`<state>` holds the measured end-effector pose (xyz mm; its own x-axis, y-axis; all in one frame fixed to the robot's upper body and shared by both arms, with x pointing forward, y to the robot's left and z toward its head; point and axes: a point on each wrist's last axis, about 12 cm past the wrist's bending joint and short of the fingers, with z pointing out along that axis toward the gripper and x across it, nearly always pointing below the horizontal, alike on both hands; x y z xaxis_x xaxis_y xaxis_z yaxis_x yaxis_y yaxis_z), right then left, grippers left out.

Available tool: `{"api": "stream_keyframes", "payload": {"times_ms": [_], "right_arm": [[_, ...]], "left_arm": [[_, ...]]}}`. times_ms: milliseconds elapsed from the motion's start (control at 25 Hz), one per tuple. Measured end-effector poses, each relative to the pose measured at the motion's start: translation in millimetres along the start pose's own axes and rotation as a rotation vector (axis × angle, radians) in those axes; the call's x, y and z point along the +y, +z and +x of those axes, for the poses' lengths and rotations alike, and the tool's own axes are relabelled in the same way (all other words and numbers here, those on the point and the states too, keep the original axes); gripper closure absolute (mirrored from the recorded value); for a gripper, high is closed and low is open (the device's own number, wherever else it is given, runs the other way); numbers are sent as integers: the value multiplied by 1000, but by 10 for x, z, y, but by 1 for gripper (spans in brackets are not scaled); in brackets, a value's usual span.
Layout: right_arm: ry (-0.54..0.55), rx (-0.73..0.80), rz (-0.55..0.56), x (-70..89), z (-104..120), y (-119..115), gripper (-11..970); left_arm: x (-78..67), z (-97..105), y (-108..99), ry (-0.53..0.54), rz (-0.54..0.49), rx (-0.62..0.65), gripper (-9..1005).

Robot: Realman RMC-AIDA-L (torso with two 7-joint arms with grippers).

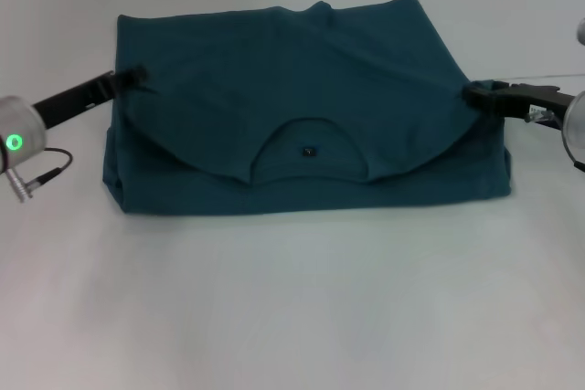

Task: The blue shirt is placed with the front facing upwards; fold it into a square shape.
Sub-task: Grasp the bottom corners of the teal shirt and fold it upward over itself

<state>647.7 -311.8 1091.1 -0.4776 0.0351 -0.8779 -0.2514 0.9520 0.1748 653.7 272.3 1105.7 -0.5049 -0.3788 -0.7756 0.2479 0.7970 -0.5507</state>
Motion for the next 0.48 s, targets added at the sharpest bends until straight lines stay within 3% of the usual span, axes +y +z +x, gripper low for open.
{"api": "stream_keyframes", "payload": {"times_ms": [80,160,280,480], "right_arm": [[7,-12,-6,-12,2,-32,390],[24,-23,-24,-43,27,-90,378],[42,-21,-34,-101,99,-164,360],[51,-14,-57,-186,226,-313,329]], "left_arm": [[12,-8,-42,-5,12,-12,704],[33,-19,-115,-12,33,-30,629],[82,-29,-265,-29,75,-64,387],[168,-1,-458,-39,102,-87,208]]}}
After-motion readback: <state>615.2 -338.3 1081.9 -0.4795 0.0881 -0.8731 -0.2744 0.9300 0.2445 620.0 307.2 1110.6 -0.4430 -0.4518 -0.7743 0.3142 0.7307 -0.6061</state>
